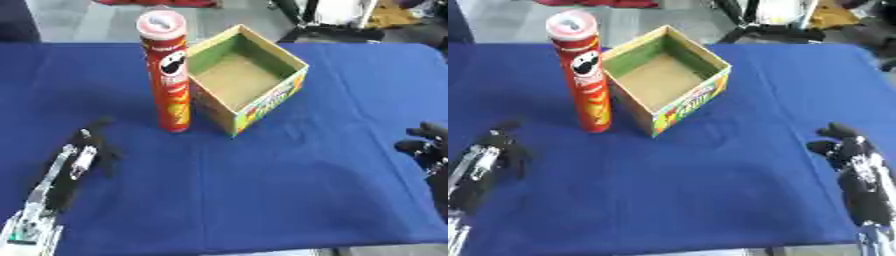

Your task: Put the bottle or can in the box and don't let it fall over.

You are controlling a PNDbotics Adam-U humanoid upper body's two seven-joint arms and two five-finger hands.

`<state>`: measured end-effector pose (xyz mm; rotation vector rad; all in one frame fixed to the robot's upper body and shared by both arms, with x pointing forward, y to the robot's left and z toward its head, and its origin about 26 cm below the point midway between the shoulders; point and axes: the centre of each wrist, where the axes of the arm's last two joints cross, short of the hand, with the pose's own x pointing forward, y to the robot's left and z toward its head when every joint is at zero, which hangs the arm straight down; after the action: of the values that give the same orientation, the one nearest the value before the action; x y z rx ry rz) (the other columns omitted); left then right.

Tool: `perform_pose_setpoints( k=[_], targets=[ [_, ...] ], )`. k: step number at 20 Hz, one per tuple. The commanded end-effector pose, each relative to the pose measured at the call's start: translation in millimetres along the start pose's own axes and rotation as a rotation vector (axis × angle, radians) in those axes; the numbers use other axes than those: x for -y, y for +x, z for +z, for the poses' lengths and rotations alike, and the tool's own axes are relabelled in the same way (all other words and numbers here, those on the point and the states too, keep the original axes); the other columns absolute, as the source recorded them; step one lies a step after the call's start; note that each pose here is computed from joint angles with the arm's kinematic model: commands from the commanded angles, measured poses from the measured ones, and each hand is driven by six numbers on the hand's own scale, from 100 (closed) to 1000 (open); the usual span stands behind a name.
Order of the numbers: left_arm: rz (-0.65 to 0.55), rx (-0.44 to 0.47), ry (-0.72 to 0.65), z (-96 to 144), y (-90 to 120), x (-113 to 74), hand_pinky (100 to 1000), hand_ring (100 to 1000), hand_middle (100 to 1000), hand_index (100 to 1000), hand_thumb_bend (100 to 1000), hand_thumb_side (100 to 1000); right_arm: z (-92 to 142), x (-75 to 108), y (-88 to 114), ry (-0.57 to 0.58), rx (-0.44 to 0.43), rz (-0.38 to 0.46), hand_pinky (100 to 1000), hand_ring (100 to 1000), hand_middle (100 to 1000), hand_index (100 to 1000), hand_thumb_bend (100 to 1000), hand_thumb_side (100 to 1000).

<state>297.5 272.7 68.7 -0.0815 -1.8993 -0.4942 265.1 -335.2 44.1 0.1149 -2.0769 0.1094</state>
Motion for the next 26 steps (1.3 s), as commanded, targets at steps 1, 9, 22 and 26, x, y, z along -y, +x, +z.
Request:
perform_pose_setpoints(
  k=[1,9,22,26],
  targets=[
    [-0.068,0.073,0.012,-2,20,-20.6,325,612,352,912,100,641,-2,4.6,6,0.008,0.011,0.027,779,675,724,818,100,662],
    [-0.459,0.529,-0.063,-18,150,-104.2,482,721,561,933,100,390,2,9.4,7,0.005,-0.008,0.05,779,675,724,818,100,666],
    [-1.24,0.673,-0.557,-120,252,-108.9,951,889,886,1000,100,267,9,12.7,4,0.046,-0.051,0.064,779,674,723,818,100,662],
    [-1.271,0.618,-0.62,-165,235,-101.9,954,903,887,1000,100,277,12,11.7,2,0.052,-0.063,0.058,779,674,723,818,100,665]
  ],
)
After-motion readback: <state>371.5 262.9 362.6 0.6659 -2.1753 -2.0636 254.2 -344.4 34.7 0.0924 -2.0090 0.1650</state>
